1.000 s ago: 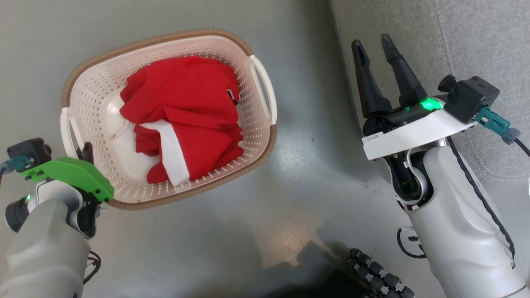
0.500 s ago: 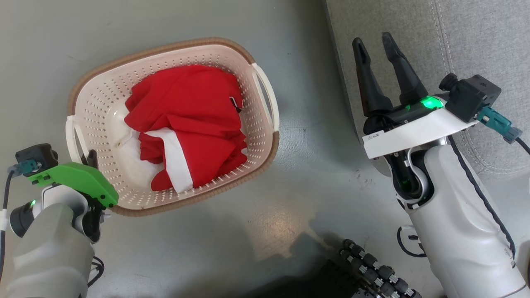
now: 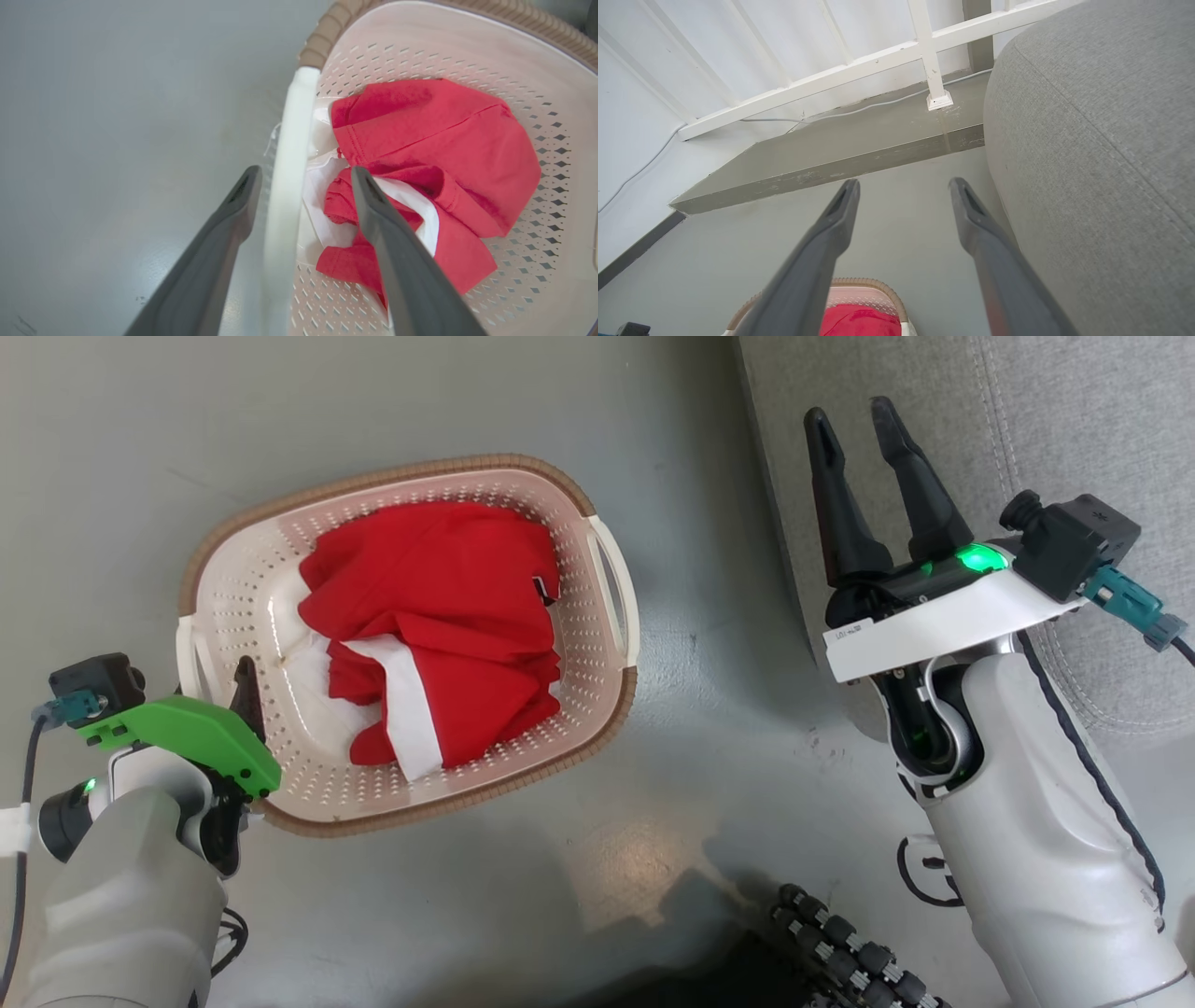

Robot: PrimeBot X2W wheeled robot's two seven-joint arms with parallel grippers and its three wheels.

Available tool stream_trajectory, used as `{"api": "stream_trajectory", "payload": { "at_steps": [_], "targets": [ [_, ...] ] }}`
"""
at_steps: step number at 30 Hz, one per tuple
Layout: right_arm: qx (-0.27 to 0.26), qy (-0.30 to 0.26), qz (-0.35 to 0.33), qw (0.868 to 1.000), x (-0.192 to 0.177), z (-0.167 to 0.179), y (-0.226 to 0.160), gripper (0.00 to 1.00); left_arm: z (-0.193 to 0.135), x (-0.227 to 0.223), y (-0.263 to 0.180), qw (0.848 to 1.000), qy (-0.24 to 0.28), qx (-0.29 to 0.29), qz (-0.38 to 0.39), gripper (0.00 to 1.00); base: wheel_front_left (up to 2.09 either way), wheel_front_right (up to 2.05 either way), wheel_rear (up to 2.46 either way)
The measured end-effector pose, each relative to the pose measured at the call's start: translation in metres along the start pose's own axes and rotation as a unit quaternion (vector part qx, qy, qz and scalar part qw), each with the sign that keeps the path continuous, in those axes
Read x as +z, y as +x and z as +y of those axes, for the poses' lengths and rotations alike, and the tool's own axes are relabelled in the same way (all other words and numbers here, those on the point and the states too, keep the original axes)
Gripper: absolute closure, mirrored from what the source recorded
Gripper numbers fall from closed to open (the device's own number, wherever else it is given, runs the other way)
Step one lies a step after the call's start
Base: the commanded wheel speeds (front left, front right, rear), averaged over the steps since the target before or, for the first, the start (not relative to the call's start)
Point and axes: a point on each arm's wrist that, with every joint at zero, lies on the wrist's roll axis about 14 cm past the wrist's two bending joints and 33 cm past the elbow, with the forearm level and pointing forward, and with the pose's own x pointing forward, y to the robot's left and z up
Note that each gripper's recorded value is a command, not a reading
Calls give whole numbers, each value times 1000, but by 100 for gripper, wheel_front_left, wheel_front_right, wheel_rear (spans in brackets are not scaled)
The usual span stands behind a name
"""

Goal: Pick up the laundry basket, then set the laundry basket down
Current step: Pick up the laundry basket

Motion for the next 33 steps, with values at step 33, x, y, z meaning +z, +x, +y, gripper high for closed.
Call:
{"api": "stream_trajectory", "payload": {
  "at_steps": [33],
  "targets": [
    [11,-1,-58,998,60,14,-53,0,-90,112,-108,964,142,-103,-201,0,0,0,0]
  ]
}}
